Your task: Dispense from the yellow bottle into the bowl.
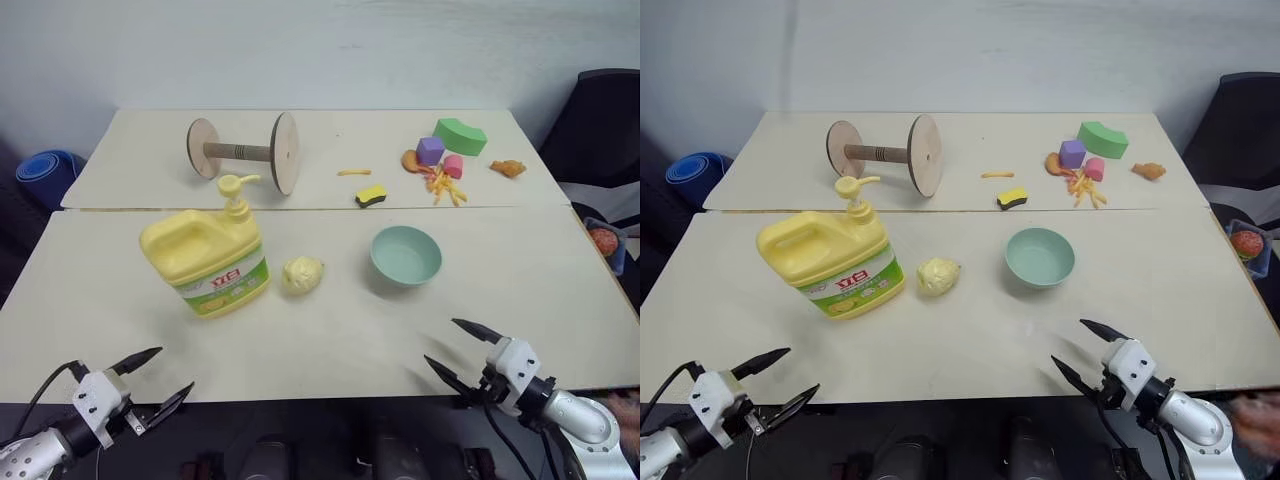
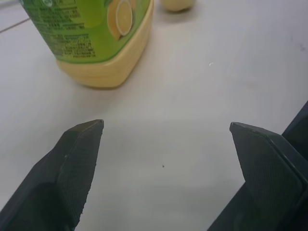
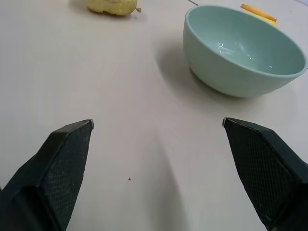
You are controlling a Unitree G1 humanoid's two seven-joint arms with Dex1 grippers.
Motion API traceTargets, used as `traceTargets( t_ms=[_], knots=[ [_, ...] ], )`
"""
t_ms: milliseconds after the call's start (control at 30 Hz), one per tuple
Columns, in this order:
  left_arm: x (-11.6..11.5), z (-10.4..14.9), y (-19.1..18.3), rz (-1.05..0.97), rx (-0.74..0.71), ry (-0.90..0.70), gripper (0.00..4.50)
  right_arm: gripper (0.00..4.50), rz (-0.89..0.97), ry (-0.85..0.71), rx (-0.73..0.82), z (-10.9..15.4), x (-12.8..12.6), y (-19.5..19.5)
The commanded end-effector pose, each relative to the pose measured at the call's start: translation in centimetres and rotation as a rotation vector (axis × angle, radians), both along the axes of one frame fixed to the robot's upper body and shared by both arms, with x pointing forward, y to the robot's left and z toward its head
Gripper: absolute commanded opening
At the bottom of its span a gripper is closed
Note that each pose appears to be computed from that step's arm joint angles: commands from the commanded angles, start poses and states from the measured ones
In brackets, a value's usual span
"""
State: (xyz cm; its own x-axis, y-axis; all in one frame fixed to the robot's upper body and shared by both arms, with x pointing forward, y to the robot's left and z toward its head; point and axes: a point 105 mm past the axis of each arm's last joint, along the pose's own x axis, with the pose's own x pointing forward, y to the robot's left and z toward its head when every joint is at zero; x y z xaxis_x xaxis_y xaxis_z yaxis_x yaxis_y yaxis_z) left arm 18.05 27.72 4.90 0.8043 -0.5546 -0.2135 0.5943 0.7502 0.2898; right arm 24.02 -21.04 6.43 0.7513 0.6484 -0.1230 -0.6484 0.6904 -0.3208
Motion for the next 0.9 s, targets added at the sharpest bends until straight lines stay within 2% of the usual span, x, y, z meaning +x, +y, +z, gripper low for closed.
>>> traceTargets(
  t_ms=[33,133,200,333,467,567,767,900],
  knots=[
    [-0.2,0.1,-0.6,-0.03,-0.037,0.012,4.46,4.5,0.119,-0.064,0.052,3.1,1.1,2.8],
    [-0.2,0.6,-1.6,-0.088,-0.104,0.056,4.46,4.5,0.263,-0.028,0.049,4.6,2.2,6.0],
    [-0.7,1.0,-2.4,-0.18,-0.146,0.097,4.46,4.5,0.327,-0.011,0.014,5.6,4.0,8.4],
    [0.2,2.1,-2.3,-0.155,-0.187,0.055,4.46,4.5,0.397,0.0,-0.068,6.5,7.1,12.1],
    [0.5,2.3,-2.7,-0.171,-0.163,0.037,4.46,4.5,0.429,0.057,-0.157,5.6,9.7,15.2],
    [0.8,2.7,-3.2,-0.167,-0.167,0.026,4.46,4.5,0.475,0.091,-0.186,5.2,10.5,17.1],
    [1.1,3.0,-4.5,-0.162,-0.179,0.016,4.46,4.5,0.545,0.013,-0.338,4.6,13.0,21.0],
    [1.3,3.1,-5.0,-0.163,-0.19,0.014,4.46,4.5,0.613,0.029,-0.404,3.5,13.2,22.6]
  ],
)
